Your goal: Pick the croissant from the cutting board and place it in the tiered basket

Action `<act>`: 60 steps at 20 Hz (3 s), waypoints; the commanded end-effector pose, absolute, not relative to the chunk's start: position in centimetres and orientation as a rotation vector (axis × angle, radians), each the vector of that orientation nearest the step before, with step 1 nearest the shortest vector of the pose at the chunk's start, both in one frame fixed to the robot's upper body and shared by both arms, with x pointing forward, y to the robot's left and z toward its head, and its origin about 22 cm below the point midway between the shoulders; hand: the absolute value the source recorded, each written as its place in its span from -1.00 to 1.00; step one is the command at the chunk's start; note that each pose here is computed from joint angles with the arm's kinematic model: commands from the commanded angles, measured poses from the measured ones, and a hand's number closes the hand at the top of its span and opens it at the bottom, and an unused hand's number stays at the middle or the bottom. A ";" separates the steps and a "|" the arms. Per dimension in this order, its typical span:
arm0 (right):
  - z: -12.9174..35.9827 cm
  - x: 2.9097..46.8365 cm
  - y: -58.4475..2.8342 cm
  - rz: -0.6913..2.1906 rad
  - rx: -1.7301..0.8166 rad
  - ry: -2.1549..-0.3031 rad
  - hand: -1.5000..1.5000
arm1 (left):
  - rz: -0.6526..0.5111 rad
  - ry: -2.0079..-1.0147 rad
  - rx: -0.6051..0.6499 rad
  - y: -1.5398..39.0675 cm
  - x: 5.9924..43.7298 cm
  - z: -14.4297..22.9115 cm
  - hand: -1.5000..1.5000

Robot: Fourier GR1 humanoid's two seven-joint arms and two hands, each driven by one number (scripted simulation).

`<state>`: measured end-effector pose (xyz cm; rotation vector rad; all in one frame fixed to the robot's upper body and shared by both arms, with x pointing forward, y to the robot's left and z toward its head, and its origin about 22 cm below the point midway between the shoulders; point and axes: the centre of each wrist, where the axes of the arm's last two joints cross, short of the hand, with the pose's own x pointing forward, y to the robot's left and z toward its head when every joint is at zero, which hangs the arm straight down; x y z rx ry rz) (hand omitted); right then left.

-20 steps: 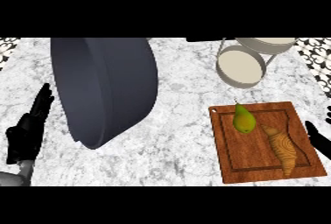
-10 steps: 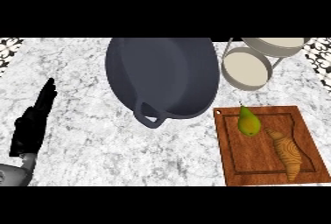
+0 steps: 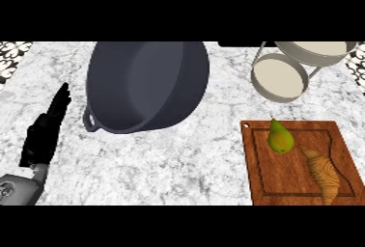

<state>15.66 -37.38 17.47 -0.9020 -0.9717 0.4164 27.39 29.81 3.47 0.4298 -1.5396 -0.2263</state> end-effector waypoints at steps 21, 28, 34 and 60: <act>10.5 21.2 -32.7 0.517 -0.876 -0.576 -1.00 | -0.225 -1.524 0.420 28.6 28.8 2.2 0.00; 11.2 20.7 -28.6 0.587 -0.954 -0.567 -1.00 | -0.211 -1.536 0.438 28.8 28.1 2.9 0.00; 9.6 19.2 -29.0 0.600 -0.979 -0.570 -1.00 | -0.231 -1.529 0.438 30.1 26.4 4.0 0.00; 4.8 24.9 -28.7 0.568 -0.905 -0.506 -1.00 | -0.246 -1.523 0.428 30.9 27.8 3.6 0.00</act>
